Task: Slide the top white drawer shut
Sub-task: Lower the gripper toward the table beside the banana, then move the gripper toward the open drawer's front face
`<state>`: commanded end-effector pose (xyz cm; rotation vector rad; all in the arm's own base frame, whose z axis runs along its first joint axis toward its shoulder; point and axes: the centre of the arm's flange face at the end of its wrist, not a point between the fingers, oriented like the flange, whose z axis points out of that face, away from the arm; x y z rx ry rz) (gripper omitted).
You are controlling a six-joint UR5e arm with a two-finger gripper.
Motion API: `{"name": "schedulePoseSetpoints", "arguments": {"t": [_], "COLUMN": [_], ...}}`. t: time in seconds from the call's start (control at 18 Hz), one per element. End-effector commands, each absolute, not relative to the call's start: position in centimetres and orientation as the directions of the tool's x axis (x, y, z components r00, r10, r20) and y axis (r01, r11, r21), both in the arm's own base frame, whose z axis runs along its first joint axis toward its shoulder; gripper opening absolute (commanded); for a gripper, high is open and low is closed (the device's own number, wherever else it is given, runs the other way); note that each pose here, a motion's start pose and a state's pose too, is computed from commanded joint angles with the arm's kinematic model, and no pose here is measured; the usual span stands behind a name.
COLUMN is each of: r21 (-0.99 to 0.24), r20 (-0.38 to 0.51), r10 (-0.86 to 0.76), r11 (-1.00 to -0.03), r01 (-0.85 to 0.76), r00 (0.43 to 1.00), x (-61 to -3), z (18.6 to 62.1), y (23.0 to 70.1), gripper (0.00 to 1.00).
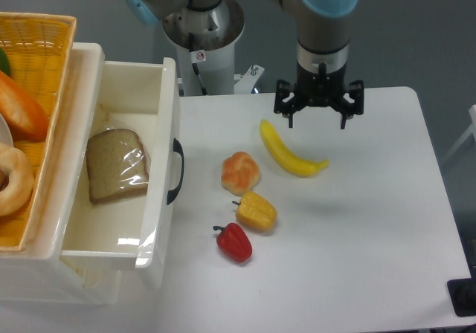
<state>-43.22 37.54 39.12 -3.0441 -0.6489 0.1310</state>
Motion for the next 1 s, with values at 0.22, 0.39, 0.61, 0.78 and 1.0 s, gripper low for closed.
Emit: {"name": "schedulePoseSetpoints", "arguments": {"t": [0.22, 0.39, 0.61, 0.78, 1.0], "r21": [0.012, 0.000, -0.034, -0.052, -0.042], "r20": [-0.106, -0.096, 0.023, 0.087, 0.096], "r10": [0.521, 0.584, 0.630, 0.611, 0.602], "r11": [-0.851, -0.810, -0.775, -0.786, -0.793], "r01": [0.525, 0.587, 0.630, 0.617, 0.607], "r00": [0.847, 0.806, 0.776, 0.786, 0.793], "x": [-43.8, -44.0, -43.0, -41.7, -39.9], "z": [35.9, 34.9, 33.6, 33.4, 32.8], "y": [38.3, 39.6, 42.4, 44.2, 46.3], "gripper": [1.00, 1.00, 1.00, 1.00, 1.00]}}
